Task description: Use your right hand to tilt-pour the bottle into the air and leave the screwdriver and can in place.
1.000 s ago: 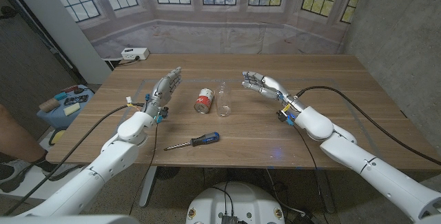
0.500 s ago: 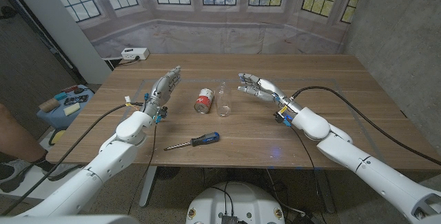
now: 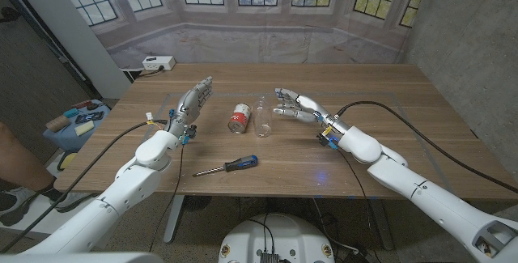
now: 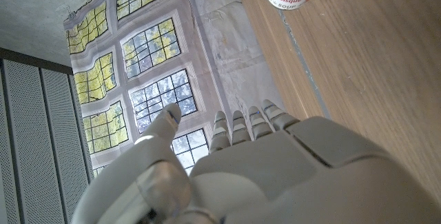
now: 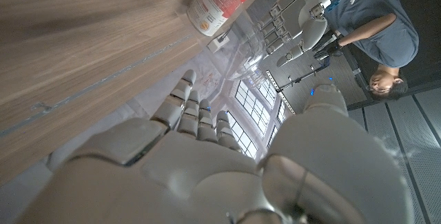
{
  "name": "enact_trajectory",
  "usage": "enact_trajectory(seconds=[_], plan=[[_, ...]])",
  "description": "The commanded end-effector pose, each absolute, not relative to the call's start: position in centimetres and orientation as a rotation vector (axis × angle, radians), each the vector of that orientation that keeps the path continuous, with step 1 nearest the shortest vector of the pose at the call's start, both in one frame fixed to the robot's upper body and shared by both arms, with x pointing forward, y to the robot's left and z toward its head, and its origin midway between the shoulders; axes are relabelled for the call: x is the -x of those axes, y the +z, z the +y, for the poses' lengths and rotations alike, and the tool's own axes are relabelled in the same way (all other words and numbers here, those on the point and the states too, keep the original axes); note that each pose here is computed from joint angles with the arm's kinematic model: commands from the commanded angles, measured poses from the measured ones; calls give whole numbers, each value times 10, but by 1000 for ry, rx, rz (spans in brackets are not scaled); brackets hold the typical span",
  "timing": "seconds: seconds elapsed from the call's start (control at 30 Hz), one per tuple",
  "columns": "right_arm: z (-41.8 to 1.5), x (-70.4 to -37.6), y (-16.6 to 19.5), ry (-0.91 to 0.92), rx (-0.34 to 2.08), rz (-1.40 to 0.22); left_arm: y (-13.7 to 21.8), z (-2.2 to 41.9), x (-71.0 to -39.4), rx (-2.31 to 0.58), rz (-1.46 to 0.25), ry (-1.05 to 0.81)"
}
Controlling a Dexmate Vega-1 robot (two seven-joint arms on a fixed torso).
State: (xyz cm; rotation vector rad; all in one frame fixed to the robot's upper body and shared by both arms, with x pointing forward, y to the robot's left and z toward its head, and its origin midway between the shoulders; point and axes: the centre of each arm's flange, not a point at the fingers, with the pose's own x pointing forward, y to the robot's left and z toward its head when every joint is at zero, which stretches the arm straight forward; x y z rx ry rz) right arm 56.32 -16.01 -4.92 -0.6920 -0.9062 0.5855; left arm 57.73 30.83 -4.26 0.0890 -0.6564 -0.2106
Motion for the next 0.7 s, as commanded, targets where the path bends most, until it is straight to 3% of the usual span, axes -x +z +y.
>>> enact_trajectory(seconds=[0.03, 0.7], plan=[[-146, -583, -50, 606, 726, -908, -45, 310, -573, -91, -654, -199], [-132, -597, -49, 616, 752, -935, -45, 309, -570, -88, -651, -195]])
